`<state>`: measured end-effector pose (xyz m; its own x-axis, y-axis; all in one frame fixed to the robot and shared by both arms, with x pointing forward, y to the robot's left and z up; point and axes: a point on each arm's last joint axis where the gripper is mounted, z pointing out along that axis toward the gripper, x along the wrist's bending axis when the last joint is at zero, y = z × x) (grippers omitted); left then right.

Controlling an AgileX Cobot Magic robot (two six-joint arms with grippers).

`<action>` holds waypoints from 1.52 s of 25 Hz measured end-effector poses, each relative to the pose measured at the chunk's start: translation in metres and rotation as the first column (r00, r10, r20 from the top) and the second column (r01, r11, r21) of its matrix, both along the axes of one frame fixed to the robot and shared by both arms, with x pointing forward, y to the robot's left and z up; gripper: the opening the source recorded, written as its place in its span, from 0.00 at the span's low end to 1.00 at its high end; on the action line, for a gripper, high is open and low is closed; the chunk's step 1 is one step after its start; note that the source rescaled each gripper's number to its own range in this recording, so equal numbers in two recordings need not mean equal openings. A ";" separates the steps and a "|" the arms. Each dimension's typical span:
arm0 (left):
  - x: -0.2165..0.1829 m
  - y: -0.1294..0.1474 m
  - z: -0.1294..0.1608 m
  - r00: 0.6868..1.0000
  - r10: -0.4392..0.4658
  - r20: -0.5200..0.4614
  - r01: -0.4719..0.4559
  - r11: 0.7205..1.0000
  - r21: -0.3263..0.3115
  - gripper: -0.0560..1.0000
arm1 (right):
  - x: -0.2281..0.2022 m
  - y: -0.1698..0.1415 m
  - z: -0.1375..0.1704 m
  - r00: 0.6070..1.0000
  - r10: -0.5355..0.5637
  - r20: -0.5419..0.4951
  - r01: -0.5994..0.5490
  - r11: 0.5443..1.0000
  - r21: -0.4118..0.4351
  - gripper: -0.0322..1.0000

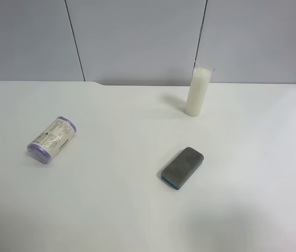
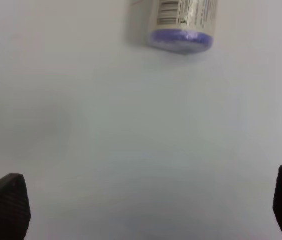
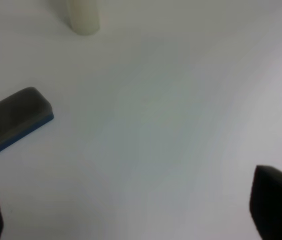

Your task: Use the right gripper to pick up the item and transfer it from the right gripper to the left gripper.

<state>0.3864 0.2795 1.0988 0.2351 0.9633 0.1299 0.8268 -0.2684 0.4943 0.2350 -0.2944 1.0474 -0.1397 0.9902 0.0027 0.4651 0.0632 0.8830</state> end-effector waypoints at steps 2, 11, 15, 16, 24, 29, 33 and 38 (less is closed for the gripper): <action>-0.022 0.005 0.011 0.999 0.005 0.052 -0.004 1.000 -0.011 0.99 | 0.000 0.000 0.000 1.000 0.000 0.000 0.000 1.000 0.000 1.00; -0.107 0.023 0.037 0.945 0.061 0.321 -0.028 0.994 -0.108 0.99 | 0.000 0.000 0.000 1.000 0.000 0.000 0.000 1.000 0.000 1.00; -0.138 0.027 0.039 0.902 0.066 0.426 0.002 0.988 -0.157 0.99 | 0.000 0.000 0.000 1.000 0.000 0.000 0.000 1.000 0.000 1.00; -0.145 0.028 0.039 0.891 0.067 0.448 0.011 0.986 -0.168 0.99 | 0.000 0.000 0.000 1.000 0.000 0.000 0.000 1.000 0.000 1.00; -0.177 0.027 0.019 0.850 0.060 0.523 0.084 0.965 -0.247 0.99 | 0.000 0.000 0.000 1.000 0.000 0.000 0.000 1.000 0.000 1.00; -0.181 0.028 -0.009 0.854 0.058 0.517 0.085 0.965 -0.248 0.99 | 0.000 0.000 0.000 1.000 0.000 0.000 0.000 1.000 0.000 1.00; -0.176 0.027 -0.024 0.874 0.054 0.482 0.075 0.967 -0.243 0.99 | 0.000 0.000 0.000 1.000 0.000 0.000 0.000 1.000 0.000 1.00; -0.163 0.024 -0.041 0.885 0.057 0.462 0.066 0.967 -0.246 0.99 | 0.000 0.000 0.000 1.000 0.000 0.000 0.000 1.000 0.000 1.00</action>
